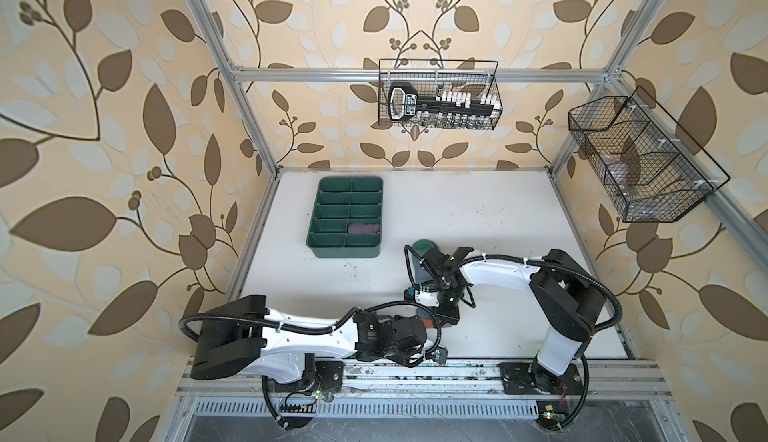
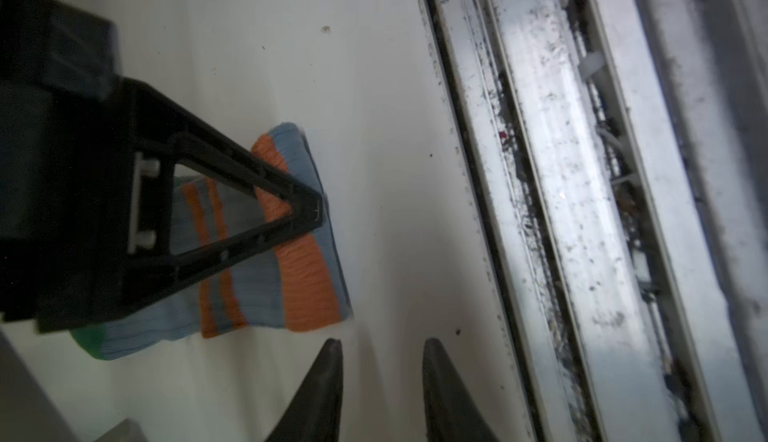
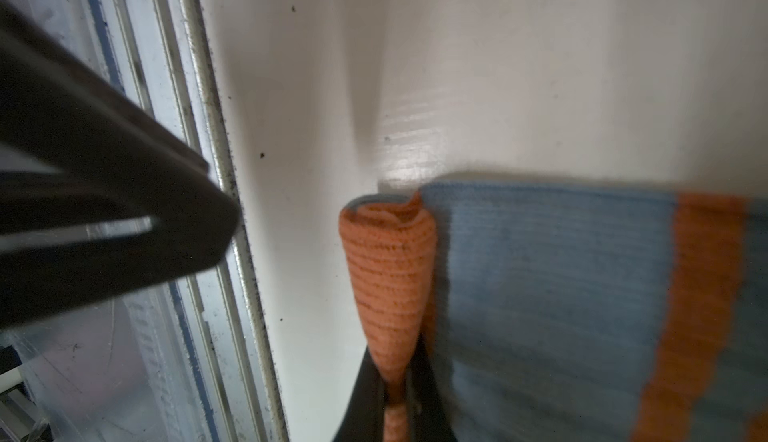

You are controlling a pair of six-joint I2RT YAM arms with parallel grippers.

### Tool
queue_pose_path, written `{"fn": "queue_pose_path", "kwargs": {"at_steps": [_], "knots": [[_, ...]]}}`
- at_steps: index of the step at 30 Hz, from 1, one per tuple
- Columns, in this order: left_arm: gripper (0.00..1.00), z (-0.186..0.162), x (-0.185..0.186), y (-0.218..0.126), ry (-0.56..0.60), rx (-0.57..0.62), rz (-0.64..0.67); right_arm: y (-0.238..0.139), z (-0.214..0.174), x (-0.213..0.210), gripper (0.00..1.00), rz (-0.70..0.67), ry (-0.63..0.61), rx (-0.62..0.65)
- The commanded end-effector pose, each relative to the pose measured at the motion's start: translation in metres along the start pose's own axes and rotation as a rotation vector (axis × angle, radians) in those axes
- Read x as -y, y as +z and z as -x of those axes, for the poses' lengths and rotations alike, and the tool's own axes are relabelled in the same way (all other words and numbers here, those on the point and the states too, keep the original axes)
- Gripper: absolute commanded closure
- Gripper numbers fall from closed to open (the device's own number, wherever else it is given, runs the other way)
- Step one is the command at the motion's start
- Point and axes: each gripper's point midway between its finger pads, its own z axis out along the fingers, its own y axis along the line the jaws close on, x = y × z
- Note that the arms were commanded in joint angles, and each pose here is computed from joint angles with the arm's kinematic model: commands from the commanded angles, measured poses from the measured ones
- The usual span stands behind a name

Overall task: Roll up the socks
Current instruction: 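Open the right gripper and lift it away while left gripper holds the cuff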

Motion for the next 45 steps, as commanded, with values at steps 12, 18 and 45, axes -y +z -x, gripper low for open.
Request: {"fn": "queue_pose_path", "kwargs": {"at_steps": [12,18,45], "knots": [[0.76,0.001,-0.041,0.039,-0.229,0.013,0.152,0.011,-0.009,0.004,0.97,-0.008,-0.005,-0.042],[1.00,-0.002,-0.034,0.049,-0.260,-0.013,0.106,0.000,-0.005,0.010,0.89,-0.067,-0.015,-0.004],[1.00,-0.007,-0.006,0.038,-0.727,-0.086,-0.721,-0.359,-0.042,-0.021,0.51,-1.236,0.077,1.227]]}}
